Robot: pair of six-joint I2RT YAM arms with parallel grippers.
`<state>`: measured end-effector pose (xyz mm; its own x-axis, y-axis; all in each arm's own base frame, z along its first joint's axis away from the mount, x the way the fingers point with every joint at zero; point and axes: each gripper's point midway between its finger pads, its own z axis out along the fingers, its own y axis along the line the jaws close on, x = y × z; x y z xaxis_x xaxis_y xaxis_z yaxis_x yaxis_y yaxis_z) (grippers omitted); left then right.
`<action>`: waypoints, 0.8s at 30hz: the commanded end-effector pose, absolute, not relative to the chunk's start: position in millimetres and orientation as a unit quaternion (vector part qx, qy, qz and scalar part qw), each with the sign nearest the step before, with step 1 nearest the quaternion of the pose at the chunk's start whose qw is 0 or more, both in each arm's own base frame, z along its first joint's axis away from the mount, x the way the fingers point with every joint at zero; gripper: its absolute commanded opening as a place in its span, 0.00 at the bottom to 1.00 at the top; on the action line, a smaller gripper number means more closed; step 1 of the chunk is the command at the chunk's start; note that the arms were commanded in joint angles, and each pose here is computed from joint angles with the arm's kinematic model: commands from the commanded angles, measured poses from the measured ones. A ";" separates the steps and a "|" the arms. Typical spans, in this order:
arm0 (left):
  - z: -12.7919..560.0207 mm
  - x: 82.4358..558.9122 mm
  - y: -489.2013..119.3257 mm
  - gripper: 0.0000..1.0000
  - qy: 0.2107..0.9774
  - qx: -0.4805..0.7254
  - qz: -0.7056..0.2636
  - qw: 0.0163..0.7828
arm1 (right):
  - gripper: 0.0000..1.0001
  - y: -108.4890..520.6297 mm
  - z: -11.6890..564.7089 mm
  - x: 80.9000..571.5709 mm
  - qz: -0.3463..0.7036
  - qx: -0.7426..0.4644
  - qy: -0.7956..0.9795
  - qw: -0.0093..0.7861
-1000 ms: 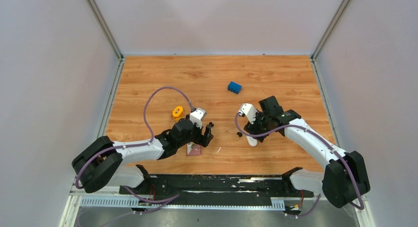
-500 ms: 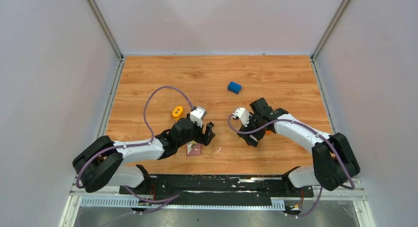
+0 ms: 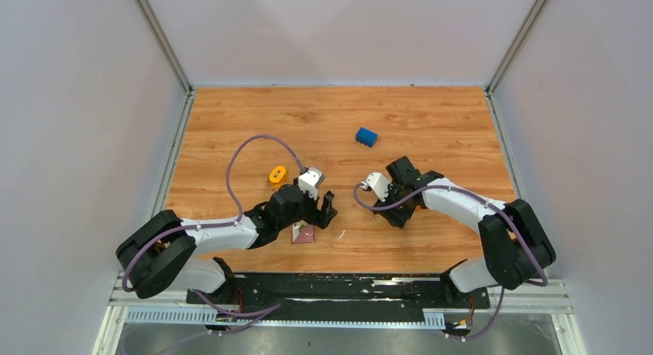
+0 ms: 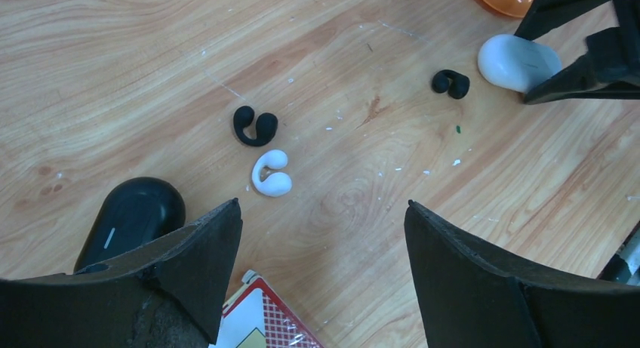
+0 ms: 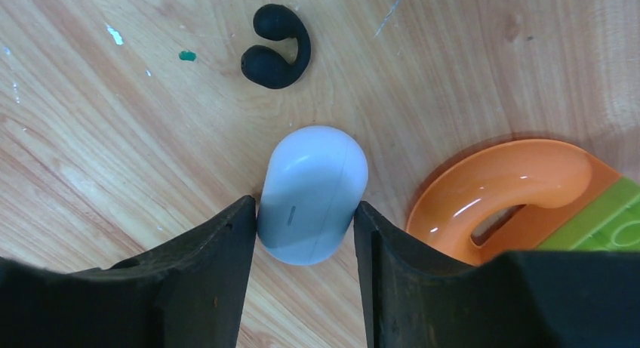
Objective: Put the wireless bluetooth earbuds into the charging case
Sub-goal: Pick up the charging case at the center of the board.
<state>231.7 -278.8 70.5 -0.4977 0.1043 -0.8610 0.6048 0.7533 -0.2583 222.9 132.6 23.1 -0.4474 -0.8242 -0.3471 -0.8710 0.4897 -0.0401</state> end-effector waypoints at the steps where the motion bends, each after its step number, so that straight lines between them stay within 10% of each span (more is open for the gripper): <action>1: 88.7 232.4 -292.9 0.86 0.797 0.219 -0.315 0.468 | 0.47 134.7 19.7 229.3 0.066 -0.502 0.847 0.163; 24: 154.4 147.1 -365.2 0.72 0.634 0.244 -0.665 0.310 | 0.29 204.6 124.1 193.6 0.163 -0.661 0.632 0.370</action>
<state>162.2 -359.0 118.3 -0.6540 -0.0363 -0.7556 0.7347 0.2074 -0.6459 195.6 193.6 115.7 0.0414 -0.7361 -0.6756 -0.9641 0.1481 -0.2204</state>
